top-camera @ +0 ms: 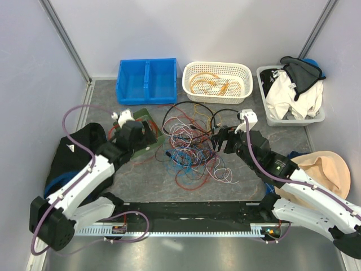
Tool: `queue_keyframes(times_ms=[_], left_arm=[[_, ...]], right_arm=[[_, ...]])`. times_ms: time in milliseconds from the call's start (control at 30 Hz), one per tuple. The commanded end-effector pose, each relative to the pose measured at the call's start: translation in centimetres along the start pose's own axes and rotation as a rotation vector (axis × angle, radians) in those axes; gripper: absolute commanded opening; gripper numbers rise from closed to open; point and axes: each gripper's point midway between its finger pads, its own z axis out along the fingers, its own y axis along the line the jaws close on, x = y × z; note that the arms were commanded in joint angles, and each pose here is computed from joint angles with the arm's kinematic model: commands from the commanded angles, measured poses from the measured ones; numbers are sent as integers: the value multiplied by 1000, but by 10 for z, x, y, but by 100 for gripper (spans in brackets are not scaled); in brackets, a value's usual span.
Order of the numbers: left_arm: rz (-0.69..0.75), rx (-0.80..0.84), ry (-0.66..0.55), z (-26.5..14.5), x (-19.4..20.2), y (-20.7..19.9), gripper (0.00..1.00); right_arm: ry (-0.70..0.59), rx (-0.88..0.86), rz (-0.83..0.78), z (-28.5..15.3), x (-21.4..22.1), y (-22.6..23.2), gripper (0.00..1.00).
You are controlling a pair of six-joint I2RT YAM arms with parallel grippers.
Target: Untangle the cables
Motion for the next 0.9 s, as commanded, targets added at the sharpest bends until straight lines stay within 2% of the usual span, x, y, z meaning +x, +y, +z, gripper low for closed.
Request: queue_keyframes(times_ms=[0,33,67,200,233,333,400,467,567,767,867], left_arm=[[-251,71,-22,-22,28,-18,100],[-270,55,-60,-27,26,-13,100],[-287,58,-49,-31,33,-17,100],[-495,-137,51,-32,66,10,100],[-506,-155,63,-32,73,12,99],[-616,-216,32,-20,94,30,100],[-702,-202,-17,-13,102,45,98],[-780,-59,-104,-13,83,31,95],[-807,-14,-170,-9,84,40,93],[-824,-85,-195,3,104,66,93],[-826,-131,-237,10,109,80,88]], right_arm=[[-16,-32,28,0,-3,7,81],[-16,-32,31,1,-3,7,81],[-14,-33,32,1,-2,7,81],[-8,-40,44,1,1,8,81],[-8,-44,50,1,2,9,81],[-2,-51,56,2,5,10,81],[4,-53,61,3,7,10,81],[10,-57,60,2,10,9,81],[18,-54,53,4,13,9,81],[48,-56,40,10,20,11,81],[54,-58,37,12,22,11,81]])
